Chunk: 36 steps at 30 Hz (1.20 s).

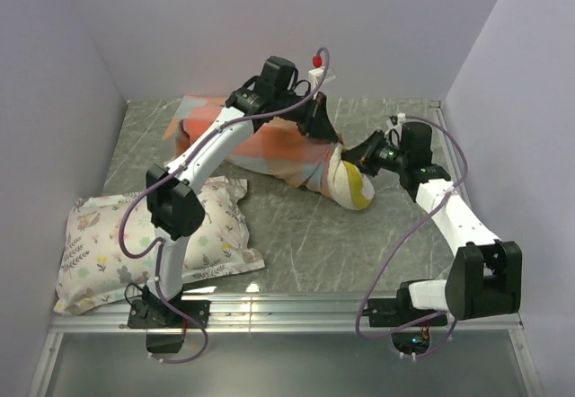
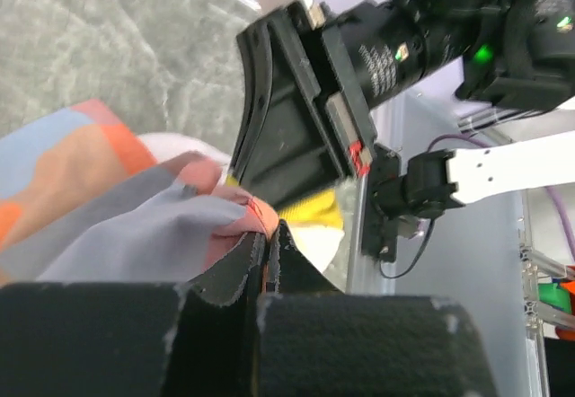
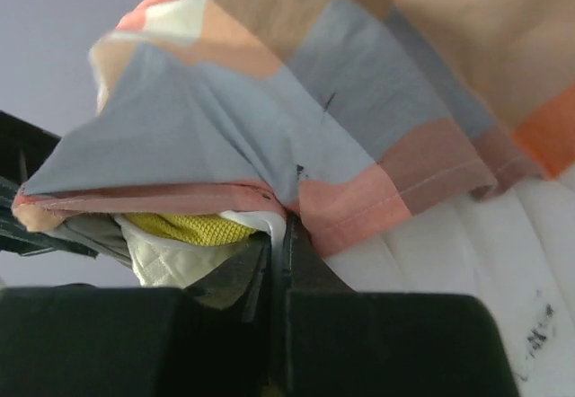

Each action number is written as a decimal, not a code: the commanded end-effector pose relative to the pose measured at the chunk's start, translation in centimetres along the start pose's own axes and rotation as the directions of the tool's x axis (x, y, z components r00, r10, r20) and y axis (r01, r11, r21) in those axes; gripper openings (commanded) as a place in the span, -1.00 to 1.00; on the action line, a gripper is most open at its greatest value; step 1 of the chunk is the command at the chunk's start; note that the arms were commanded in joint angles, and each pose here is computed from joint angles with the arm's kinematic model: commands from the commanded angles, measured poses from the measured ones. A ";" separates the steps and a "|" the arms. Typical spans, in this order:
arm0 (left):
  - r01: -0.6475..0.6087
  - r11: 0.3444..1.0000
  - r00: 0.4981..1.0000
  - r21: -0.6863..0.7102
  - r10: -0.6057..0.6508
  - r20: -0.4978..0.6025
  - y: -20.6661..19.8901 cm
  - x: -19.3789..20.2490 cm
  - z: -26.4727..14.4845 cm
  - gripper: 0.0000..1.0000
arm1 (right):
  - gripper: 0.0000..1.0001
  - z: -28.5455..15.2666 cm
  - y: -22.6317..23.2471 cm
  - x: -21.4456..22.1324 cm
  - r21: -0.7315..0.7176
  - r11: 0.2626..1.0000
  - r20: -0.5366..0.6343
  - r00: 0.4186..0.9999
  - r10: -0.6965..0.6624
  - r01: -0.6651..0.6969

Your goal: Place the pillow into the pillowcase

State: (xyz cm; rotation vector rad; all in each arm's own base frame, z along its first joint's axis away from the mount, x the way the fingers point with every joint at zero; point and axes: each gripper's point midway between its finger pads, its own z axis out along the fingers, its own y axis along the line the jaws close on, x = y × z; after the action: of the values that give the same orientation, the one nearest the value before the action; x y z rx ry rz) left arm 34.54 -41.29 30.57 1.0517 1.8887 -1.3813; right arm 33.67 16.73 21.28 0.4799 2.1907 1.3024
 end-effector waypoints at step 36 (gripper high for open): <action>-0.395 0.918 0.877 0.024 0.369 0.308 -6.0 -7.3 7.3 -0.11 | -1.00 -5.4 -26.2 -6.1 0.526 0.663 0.365 0.845 0.390 -0.533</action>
State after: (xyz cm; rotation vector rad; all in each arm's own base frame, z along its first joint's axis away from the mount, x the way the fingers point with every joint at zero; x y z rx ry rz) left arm 36.59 -52.35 26.03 1.0502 1.6824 -1.2996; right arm 39.45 -0.78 7.98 1.3629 2.1221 1.0160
